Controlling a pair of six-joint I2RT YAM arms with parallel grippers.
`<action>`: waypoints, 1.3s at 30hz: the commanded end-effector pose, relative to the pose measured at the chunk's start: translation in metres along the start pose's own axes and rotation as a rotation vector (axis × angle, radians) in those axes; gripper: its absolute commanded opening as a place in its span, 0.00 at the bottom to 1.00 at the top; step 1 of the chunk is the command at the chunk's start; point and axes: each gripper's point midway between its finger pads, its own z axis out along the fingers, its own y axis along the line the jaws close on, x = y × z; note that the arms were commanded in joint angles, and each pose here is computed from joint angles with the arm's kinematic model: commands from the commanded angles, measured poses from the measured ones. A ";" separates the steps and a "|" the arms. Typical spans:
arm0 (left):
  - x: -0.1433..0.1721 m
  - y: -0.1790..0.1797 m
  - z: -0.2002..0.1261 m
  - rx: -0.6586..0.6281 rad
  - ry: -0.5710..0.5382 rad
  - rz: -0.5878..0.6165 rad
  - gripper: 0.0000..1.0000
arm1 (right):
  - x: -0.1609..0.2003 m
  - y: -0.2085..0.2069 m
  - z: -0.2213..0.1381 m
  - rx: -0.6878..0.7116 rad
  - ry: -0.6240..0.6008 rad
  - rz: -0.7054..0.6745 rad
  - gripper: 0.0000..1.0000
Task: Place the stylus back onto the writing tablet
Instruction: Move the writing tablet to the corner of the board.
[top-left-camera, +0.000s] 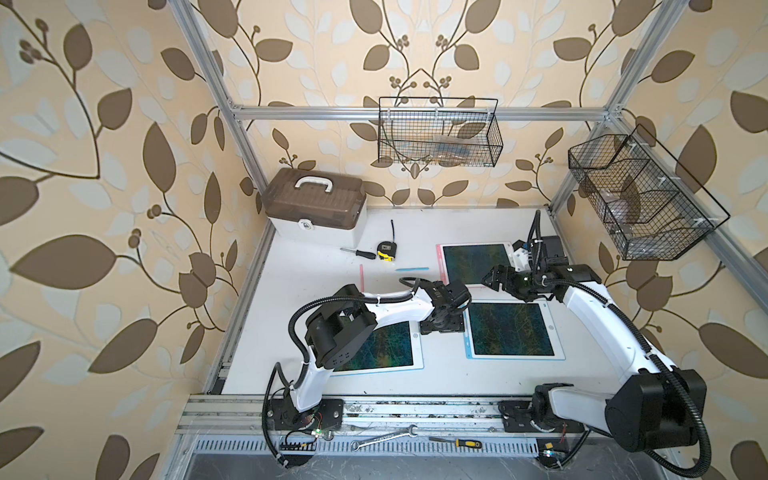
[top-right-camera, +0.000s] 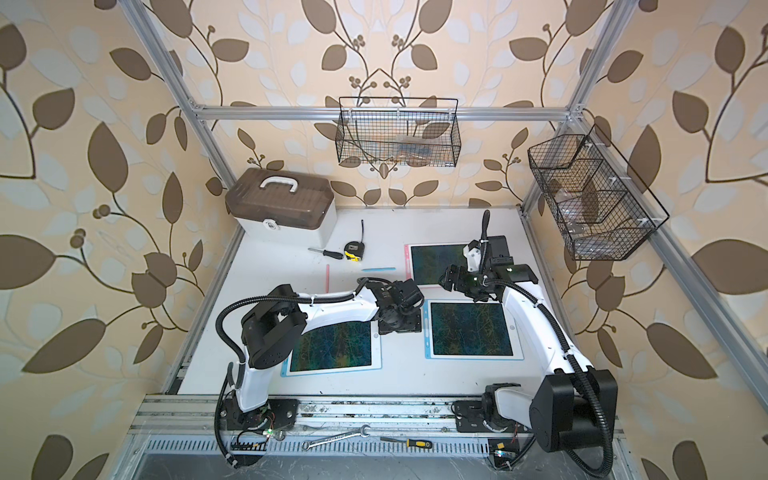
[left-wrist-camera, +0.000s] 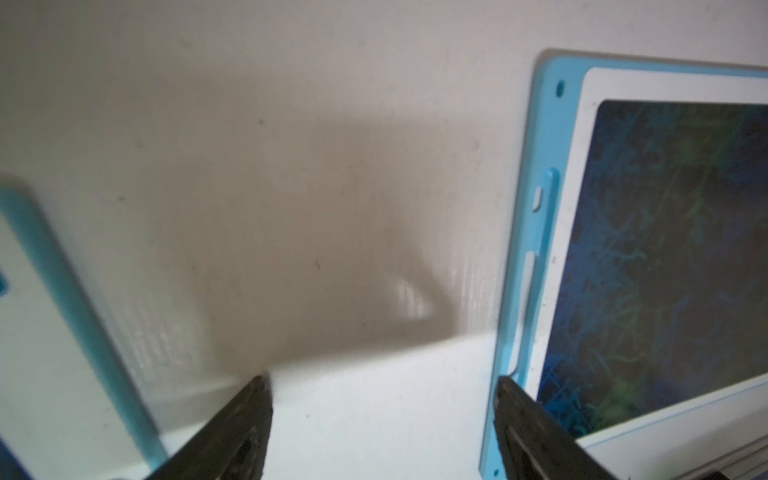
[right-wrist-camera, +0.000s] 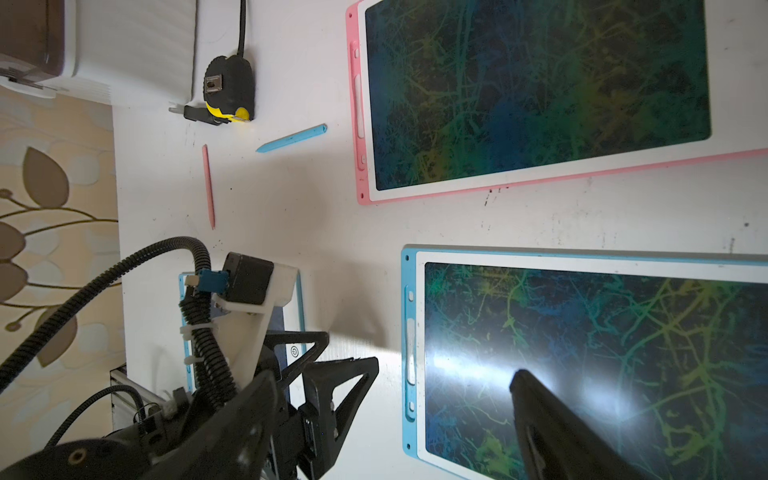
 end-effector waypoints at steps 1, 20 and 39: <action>0.025 0.055 0.005 -0.164 0.055 -0.043 0.84 | 0.002 0.004 -0.002 -0.020 -0.007 -0.012 0.88; 0.050 0.154 -0.019 -0.324 0.052 -0.131 0.84 | 0.011 0.027 0.017 -0.032 0.011 -0.035 0.88; 0.052 0.241 -0.055 -0.389 0.023 -0.297 0.83 | 0.005 0.054 0.035 -0.043 0.011 -0.057 0.88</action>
